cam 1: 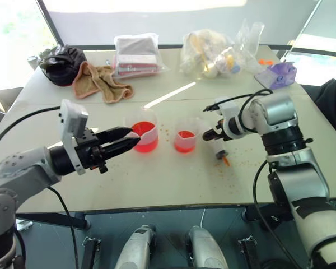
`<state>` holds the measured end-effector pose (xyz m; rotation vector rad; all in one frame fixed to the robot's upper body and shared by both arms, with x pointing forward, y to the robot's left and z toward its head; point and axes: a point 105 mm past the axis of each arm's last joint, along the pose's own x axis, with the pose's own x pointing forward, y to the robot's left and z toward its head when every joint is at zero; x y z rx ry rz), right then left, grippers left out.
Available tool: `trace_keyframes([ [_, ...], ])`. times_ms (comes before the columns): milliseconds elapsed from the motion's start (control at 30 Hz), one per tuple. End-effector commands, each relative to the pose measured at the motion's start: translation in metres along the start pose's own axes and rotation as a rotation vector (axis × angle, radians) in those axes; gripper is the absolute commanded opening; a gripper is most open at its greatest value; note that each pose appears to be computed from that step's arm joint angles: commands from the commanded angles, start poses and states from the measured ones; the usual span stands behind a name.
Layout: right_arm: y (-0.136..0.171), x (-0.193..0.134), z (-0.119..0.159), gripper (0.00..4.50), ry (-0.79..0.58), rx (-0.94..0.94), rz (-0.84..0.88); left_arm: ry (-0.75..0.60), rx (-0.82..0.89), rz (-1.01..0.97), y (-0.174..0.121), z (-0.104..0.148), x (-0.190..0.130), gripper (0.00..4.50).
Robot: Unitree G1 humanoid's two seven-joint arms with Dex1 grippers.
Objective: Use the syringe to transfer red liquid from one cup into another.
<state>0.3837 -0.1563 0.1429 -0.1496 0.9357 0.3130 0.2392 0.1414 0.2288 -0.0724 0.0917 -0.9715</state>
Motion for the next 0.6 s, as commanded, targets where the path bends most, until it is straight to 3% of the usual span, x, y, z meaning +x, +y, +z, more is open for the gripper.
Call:
trace_keyframes([
  [33, -0.010, -0.020, 0.028, 4.42, -0.195, -0.163, -0.067, -0.029, 0.035, -0.022, -0.006, 0.012, -0.003, 2.06],
  [267, -0.025, -0.072, 0.049, 4.42, -0.403, -0.292, 0.000, -0.004, 0.057, -0.036, -0.004, 0.025, -0.012, 2.06],
  [467, 0.025, -0.146, 0.042, 4.42, -0.534, -0.606, 0.386, 0.077, 0.098, -0.014, 0.008, 0.028, -0.031, 2.06],
  [600, 0.034, -0.165, 0.029, 4.42, -0.546, -0.731, 0.497, 0.109, 0.116, -0.010, 0.014, 0.034, -0.040, 2.06],
])
